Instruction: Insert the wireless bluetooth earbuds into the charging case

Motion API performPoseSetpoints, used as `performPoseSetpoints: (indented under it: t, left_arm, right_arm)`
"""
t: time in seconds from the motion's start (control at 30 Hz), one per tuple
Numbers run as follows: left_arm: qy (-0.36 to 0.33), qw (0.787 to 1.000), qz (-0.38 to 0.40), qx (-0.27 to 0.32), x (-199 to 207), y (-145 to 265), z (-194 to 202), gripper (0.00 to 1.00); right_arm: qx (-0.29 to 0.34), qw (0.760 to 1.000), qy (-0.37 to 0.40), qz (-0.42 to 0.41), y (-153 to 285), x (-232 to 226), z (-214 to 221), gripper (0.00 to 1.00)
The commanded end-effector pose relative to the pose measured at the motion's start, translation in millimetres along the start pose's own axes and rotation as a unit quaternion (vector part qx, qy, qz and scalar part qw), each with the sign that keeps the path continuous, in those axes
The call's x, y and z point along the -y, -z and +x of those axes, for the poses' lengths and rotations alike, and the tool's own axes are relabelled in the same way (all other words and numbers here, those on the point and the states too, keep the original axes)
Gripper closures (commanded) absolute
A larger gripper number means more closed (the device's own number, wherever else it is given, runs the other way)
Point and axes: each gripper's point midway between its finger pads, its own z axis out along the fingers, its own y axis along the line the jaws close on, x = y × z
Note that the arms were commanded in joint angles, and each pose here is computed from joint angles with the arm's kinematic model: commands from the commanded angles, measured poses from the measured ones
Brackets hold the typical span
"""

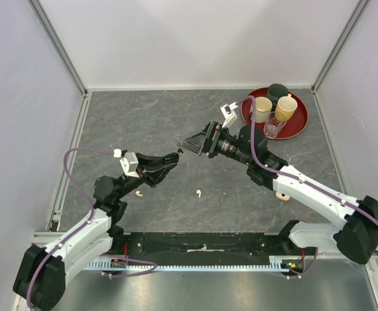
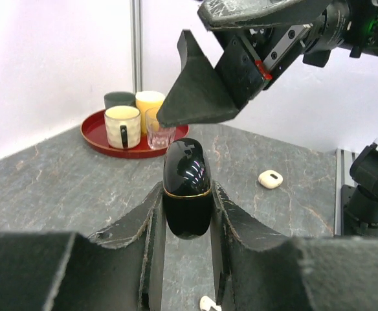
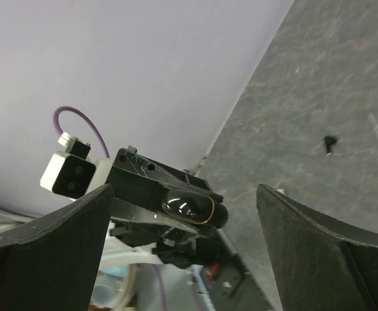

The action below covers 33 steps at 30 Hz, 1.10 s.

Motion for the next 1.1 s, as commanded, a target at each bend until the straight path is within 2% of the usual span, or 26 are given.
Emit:
performPoseSetpoints:
  t: [0.0, 0.13, 0.37, 0.67, 1.07]
  left_arm:
    - [-0.035, 0.995, 0.023, 0.086, 11, -1, -39, 0.98]
    - [-0.042, 0.994, 0.039, 0.098, 17, 1, -37, 0.98]
    - [-0.058, 0.992, 0.054, 0.099, 22, 4, -32, 0.98]
    - [-0.070, 0.991, 0.074, 0.091, 29, 6, -30, 0.98]
    - [-0.080, 0.990, 0.087, 0.079, 34, 10, -23, 0.98]
  right_arm:
    - [-0.025, 0.979, 0.198, 0.053, 12, 18, -6, 0.02]
    - [-0.072, 0.966, 0.241, 0.055, 12, 22, 12, 0.02]
    - [-0.083, 0.954, 0.288, 0.013, 15, -1, 28, 0.02]
    - [-0.084, 0.955, 0.284, 0.024, 5, 3, 30, 0.02]
    - [-0.058, 0.966, 0.249, -0.026, 1, -22, 26, 0.02]
